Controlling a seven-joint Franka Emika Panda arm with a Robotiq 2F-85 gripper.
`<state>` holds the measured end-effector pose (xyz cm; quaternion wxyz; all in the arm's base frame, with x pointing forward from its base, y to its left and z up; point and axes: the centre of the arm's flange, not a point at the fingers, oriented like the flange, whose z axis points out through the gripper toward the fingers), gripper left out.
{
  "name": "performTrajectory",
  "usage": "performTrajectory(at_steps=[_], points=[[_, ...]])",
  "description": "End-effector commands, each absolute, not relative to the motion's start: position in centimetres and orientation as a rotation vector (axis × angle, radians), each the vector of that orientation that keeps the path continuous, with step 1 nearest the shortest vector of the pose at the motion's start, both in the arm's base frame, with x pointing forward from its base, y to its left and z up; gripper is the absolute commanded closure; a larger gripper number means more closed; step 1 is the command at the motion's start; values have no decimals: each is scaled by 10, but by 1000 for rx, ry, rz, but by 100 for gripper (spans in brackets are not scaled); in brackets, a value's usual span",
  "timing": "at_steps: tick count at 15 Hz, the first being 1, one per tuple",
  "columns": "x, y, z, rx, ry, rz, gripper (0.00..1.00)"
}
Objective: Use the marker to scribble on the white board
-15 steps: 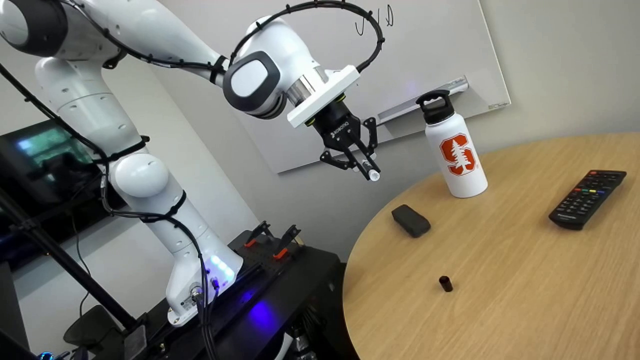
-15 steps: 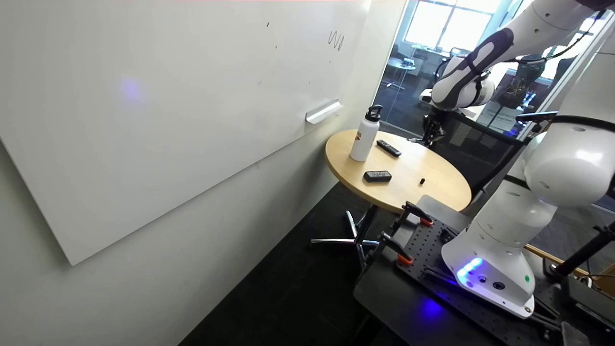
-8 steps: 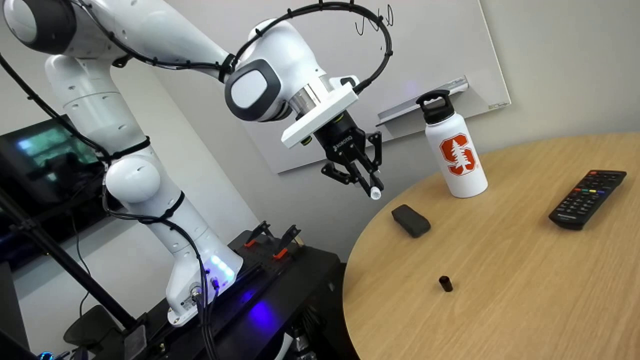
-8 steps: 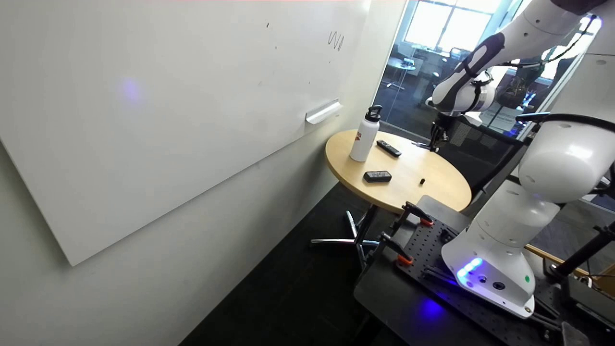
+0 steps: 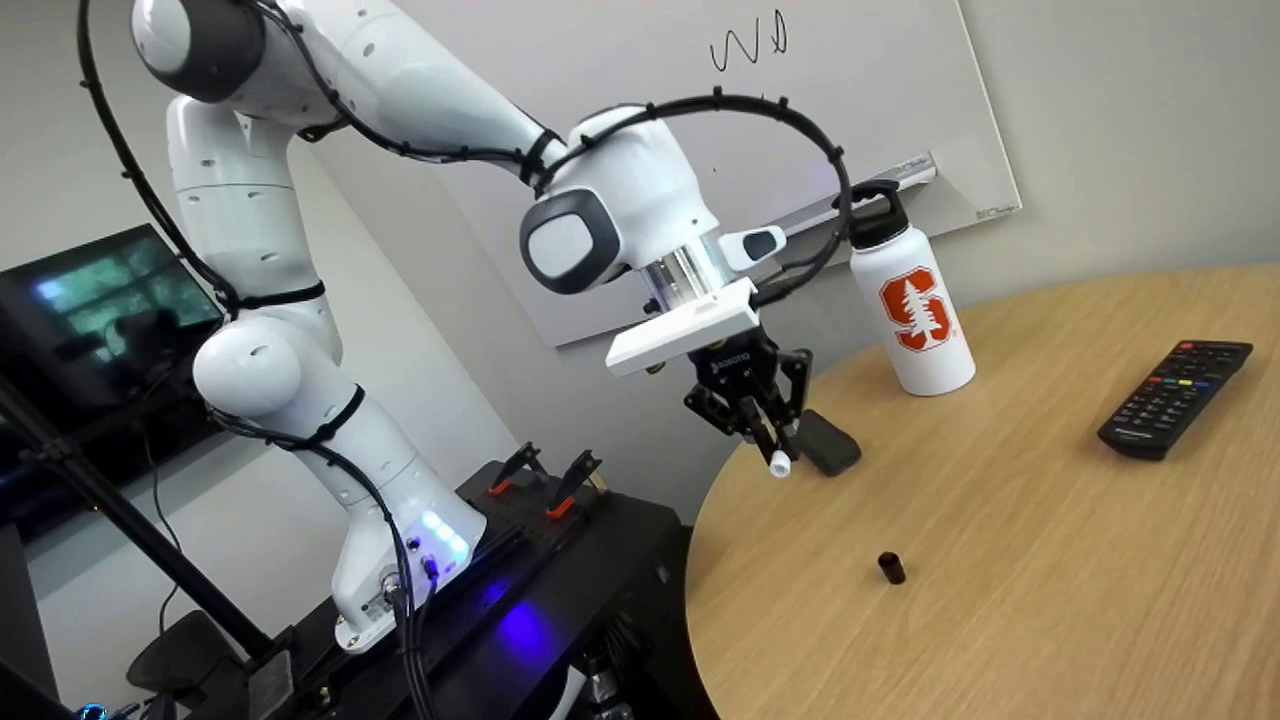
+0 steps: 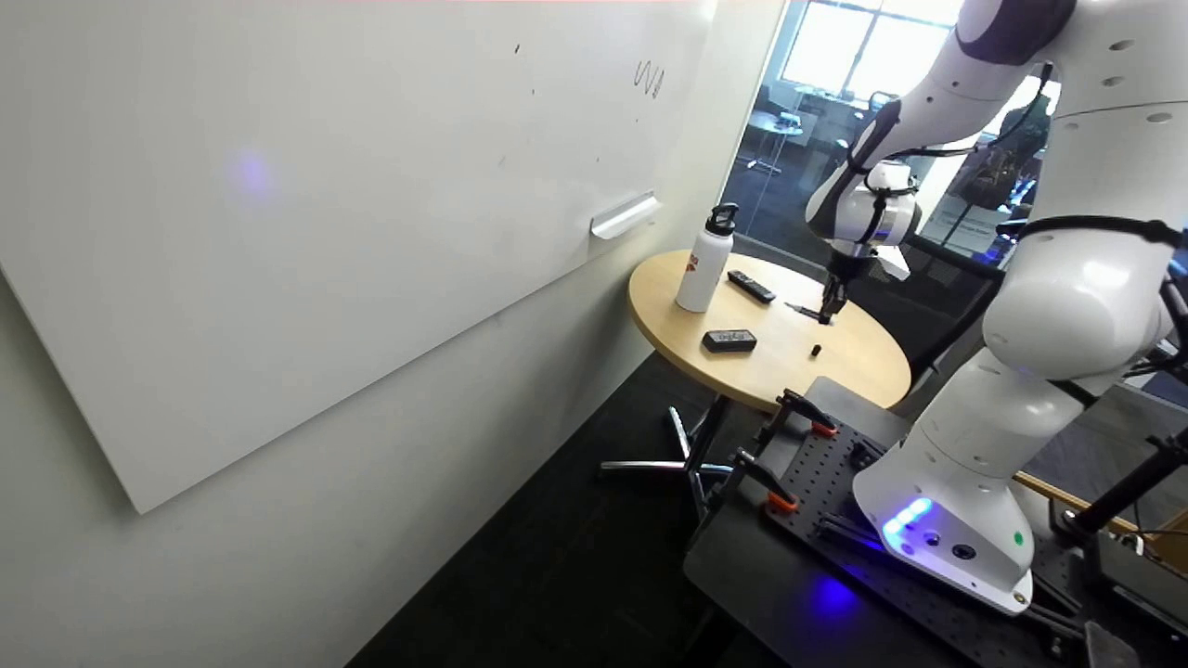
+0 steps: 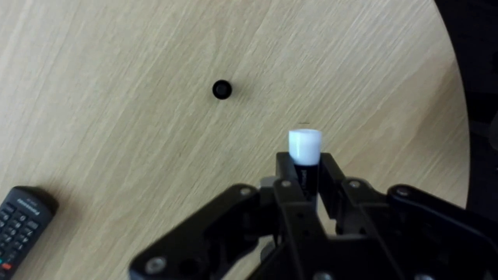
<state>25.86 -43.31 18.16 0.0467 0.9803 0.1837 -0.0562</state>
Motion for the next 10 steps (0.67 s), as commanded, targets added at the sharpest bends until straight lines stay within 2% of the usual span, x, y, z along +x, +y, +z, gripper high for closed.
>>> performTrajectory(at_steps=[1,10], points=[[267,-467,129,3001,442,-167,95],[255,-504,80,3016,276,-206,95]])
